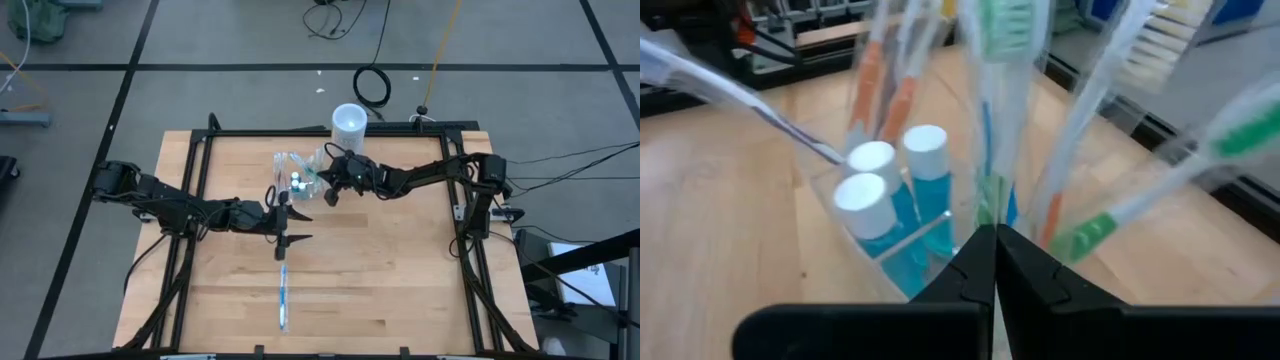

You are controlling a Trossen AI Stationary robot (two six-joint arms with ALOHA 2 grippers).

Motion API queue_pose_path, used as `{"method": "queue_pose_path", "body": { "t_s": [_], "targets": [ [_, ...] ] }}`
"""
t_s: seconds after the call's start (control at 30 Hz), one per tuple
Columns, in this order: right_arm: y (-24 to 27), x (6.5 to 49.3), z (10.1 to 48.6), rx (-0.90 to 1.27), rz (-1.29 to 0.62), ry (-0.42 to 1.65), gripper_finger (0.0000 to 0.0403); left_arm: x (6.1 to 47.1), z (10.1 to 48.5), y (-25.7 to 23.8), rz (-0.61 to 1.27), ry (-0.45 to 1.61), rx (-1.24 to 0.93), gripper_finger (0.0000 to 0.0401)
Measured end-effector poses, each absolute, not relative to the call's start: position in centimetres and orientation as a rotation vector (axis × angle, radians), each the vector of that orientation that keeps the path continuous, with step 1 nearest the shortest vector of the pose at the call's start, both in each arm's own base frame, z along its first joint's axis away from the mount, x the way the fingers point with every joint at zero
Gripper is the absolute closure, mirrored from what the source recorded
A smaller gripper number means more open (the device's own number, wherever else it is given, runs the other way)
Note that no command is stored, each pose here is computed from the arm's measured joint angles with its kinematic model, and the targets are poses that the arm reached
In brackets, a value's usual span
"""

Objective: Pick & Place toothbrushing station
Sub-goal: Put the green toothbrush into the transparent organizer, then put the blue toothbrush into the transparent organizer

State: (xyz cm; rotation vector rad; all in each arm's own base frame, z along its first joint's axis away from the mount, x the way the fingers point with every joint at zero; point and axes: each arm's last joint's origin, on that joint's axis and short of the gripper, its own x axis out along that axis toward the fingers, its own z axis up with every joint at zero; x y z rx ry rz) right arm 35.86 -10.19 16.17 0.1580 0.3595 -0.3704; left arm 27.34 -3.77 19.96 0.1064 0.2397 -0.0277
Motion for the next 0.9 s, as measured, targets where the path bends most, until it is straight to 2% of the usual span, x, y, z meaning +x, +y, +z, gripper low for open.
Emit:
{"method": "queue_pose_path", "body": {
  "t_s": [0.37,0.73,0.9],
  "targets": [
    [-9.5,35.7,16.7,0.118,-0.344,0.387,0.0393,27.3,19.9,-3.8,-0.018,0.244,0.009,0.0190],
    [-8.9,35.4,17.8,0.089,-0.328,0.375,0.0318,27.1,19.7,-4.8,-0.060,0.282,-0.129,0.0190],
    [-8.8,34.9,18.6,0.090,-0.329,0.398,0.0295,27.9,22.0,-7.7,-0.143,0.325,-0.075,0.0190]
  ]
}}
